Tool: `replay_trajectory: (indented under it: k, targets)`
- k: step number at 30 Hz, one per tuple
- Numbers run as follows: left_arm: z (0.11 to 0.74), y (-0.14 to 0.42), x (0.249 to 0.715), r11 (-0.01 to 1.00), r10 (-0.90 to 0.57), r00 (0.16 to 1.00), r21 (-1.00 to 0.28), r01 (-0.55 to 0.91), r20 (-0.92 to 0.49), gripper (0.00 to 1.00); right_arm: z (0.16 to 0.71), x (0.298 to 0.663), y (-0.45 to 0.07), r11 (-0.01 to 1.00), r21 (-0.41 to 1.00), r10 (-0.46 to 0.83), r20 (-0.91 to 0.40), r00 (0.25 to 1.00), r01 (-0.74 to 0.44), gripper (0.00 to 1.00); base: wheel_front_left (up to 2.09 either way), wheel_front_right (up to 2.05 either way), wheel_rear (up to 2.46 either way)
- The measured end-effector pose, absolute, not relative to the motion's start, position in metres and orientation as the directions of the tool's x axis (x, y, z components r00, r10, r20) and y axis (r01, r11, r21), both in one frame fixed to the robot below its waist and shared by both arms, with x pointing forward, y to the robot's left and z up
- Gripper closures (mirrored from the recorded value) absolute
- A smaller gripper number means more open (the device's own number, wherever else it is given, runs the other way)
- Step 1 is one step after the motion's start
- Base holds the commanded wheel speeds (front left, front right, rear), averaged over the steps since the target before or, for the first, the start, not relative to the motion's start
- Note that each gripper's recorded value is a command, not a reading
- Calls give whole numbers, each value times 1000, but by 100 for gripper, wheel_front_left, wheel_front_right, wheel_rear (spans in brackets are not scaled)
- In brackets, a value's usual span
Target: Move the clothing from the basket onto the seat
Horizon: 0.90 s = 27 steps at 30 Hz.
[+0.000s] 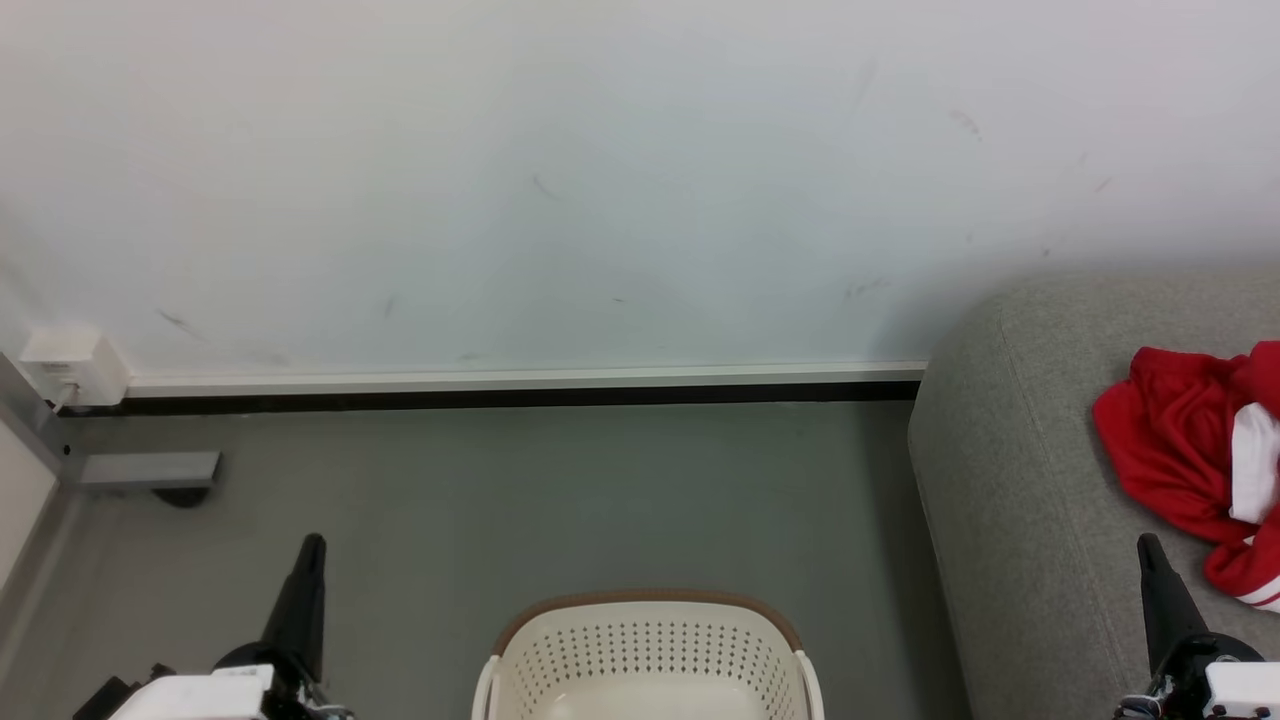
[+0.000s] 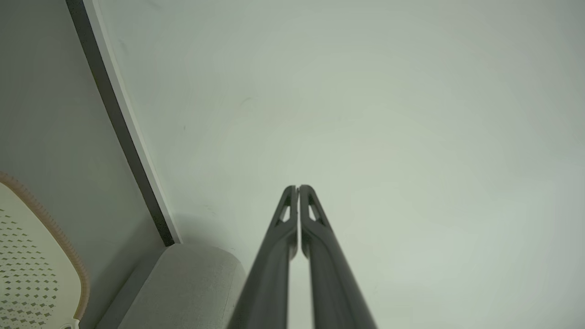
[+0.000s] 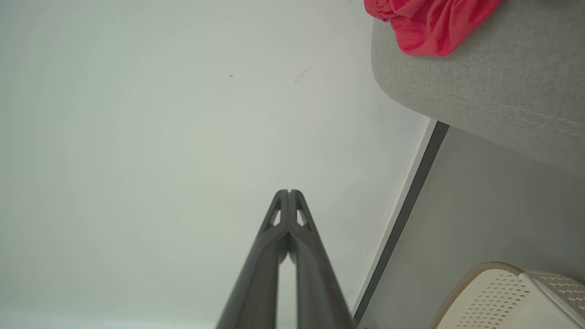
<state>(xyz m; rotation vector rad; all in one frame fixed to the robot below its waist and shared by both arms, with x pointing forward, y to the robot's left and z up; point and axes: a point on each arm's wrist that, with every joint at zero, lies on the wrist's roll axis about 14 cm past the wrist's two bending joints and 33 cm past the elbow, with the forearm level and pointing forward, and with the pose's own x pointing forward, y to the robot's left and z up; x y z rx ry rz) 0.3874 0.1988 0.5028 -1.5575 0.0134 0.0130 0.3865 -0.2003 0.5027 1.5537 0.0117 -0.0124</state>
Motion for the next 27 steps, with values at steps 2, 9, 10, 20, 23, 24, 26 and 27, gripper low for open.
replay_trajectory:
  k: [2, 9, 10, 20, 23, 24, 26, 27]
  targets:
    - [503, 199, 388, 5, -2, 1000, -1000, -15, -15, 100, 503, 387, -200, 6, 1000, 2, -14, 1000, 14, 100, 0, 0, 0]
    - [504, 199, 388, 0, -1, 1000, -1000, -12, -12, 100, 503, 387, -200, -2, 1000, 2, -13, 1000, 13, 100, 0, 0, 0]
    - [504, 199, 388, 0, -1, 1000, -1000, -12, -12, 100, 503, 387, -200, -2, 1000, 2, -13, 1000, 13, 100, 0, 0, 0]
    - [504, 199, 388, 0, -1, 1000, -1000, -12, -12, 100, 503, 387, -200, -3, 1000, 2, -13, 1000, 13, 100, 0, 0, 0]
    - [504, 199, 388, 0, -1, 1000, -1000, -12, -12, 100, 503, 387, -200, -3, 1000, 1, -13, 1000, 13, 100, 0, 0, 0]
    - [504, 199, 388, 0, -1, 1000, -1000, -12, -12, 100, 503, 387, -200, -3, 1000, 1, -13, 1000, 13, 100, 0, 0, 0]
    - [504, 199, 388, 0, -2, 1000, -1000, -12, -12, 100, 503, 387, -200, -3, 1000, 1, -13, 1000, 13, 100, 0, 0, 0]
    - [504, 199, 388, 0, -1, 1000, -1000, -12, -12, 100, 503, 387, -200, -3, 1000, 1, -13, 1000, 13, 100, 0, 0, 0]
